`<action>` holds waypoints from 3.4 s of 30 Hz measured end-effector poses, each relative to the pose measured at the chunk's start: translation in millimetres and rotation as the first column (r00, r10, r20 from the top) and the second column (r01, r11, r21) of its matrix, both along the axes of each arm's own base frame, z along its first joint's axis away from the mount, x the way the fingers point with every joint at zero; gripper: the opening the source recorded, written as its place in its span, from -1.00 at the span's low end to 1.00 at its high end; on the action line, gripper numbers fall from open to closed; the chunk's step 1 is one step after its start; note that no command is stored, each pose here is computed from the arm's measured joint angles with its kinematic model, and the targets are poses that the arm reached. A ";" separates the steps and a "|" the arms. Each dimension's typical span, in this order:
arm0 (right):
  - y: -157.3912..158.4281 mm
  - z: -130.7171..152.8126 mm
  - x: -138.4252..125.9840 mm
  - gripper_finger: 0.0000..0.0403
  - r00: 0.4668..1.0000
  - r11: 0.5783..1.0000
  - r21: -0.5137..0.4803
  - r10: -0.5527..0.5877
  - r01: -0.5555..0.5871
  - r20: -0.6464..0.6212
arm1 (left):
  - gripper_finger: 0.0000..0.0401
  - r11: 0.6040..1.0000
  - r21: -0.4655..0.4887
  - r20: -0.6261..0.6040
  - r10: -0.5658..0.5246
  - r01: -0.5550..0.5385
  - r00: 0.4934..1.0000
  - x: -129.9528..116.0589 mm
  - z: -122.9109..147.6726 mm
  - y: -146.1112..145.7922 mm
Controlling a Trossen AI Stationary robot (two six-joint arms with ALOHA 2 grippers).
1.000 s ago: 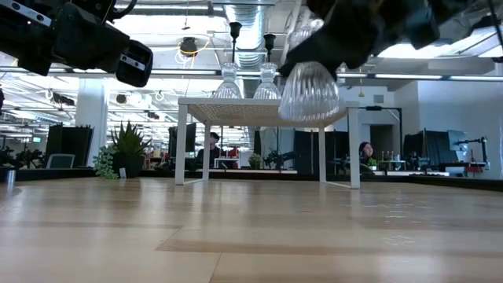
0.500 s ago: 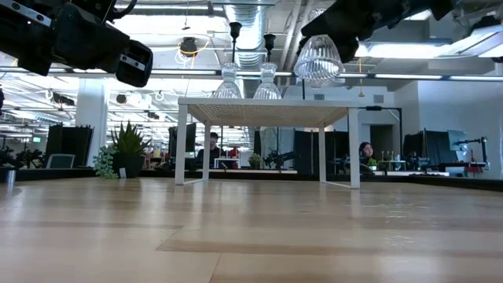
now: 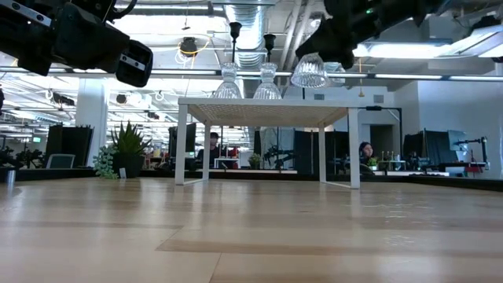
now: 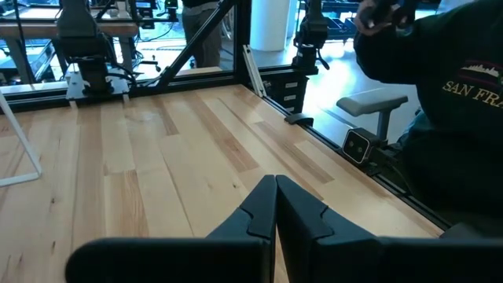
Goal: Pick & Place candle stick holders
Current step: Put the transparent candle holder on the shelf
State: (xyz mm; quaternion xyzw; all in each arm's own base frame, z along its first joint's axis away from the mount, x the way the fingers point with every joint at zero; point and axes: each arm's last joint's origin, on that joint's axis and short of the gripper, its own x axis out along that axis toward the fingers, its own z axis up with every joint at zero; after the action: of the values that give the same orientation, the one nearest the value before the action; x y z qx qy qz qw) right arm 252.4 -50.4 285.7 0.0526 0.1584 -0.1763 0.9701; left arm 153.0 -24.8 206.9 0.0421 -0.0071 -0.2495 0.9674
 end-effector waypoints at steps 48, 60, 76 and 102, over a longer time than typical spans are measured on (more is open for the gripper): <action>-47.4 -17.8 10.7 -0.40 0.972 0.983 0.068 -0.155 0.169 -0.175 | -0.96 1.000 0.000 0.000 0.000 0.000 1.000 0.0 0.0 0.0; -45.8 -18.5 11.1 -0.28 0.979 0.988 0.096 -0.105 0.124 -0.177 | -0.96 1.000 0.000 0.000 0.000 0.000 1.000 0.0 0.0 0.0; -46.0 -19.0 11.2 0.18 0.977 0.990 0.079 -0.103 0.120 -0.184 | -0.96 1.000 0.000 0.000 0.000 0.000 1.000 0.0 0.0 0.0; -45.4 6.2 14.2 0.27 0.980 0.994 0.042 -0.088 0.097 -0.180 | -0.96 1.000 0.000 0.000 0.000 0.000 1.000 0.0 0.0 0.1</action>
State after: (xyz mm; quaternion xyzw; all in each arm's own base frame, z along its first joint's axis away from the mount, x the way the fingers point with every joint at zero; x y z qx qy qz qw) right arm 266.7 -95.7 292.0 0.0686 0.2464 -0.2211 0.9411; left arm 153.0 -24.7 206.9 0.0421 -0.0070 -0.2494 0.9675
